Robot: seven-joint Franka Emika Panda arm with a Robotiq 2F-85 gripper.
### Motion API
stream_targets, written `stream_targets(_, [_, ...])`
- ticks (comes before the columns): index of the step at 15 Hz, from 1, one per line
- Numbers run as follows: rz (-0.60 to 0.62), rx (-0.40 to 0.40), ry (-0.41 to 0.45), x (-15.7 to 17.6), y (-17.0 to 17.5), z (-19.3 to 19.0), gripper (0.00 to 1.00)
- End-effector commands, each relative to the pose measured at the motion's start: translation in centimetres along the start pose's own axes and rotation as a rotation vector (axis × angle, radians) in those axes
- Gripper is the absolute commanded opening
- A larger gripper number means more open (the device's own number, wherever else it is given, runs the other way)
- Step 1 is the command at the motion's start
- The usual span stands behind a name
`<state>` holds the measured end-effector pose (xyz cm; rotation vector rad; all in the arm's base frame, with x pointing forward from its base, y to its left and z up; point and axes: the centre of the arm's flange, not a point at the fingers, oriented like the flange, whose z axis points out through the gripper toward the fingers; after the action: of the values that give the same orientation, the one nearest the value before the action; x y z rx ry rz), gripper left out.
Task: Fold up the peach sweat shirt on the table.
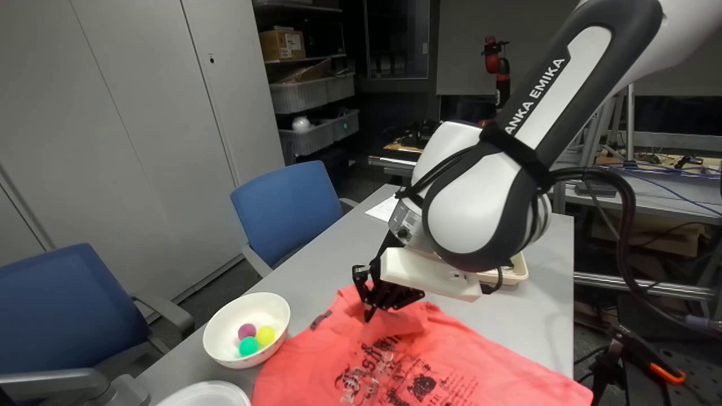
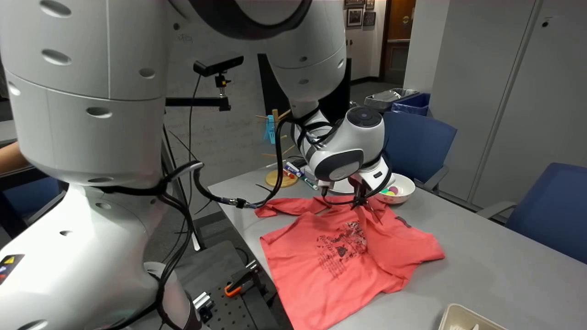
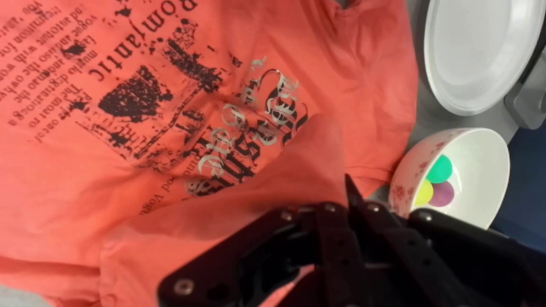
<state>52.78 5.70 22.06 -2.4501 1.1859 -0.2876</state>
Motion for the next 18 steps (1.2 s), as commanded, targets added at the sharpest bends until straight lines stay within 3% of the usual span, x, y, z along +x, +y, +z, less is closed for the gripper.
stream_targets(1, [-0.002,-0.006,-0.03,-0.8,1.1,-0.2,0.35])
stream_targets(4, [0.006,-0.012,-0.027,-1.3,1.8,-0.3,0.59])
stream_targets(9, [0.027,-0.11,-0.023,-1.0,4.1,-1.3,0.96])
stream_targets(10, [0.037,-0.061,-0.041,-0.7,3.5,0.4,0.78])
stream_targets(12, [0.043,-0.085,-0.032,-0.4,4.3,-0.1,0.94])
stream_targets(13, [0.04,-0.087,-0.028,-0.4,4.3,-0.3,0.96])
stream_targets(18, [0.033,-0.091,-0.027,-0.7,4.3,-0.5,0.96])
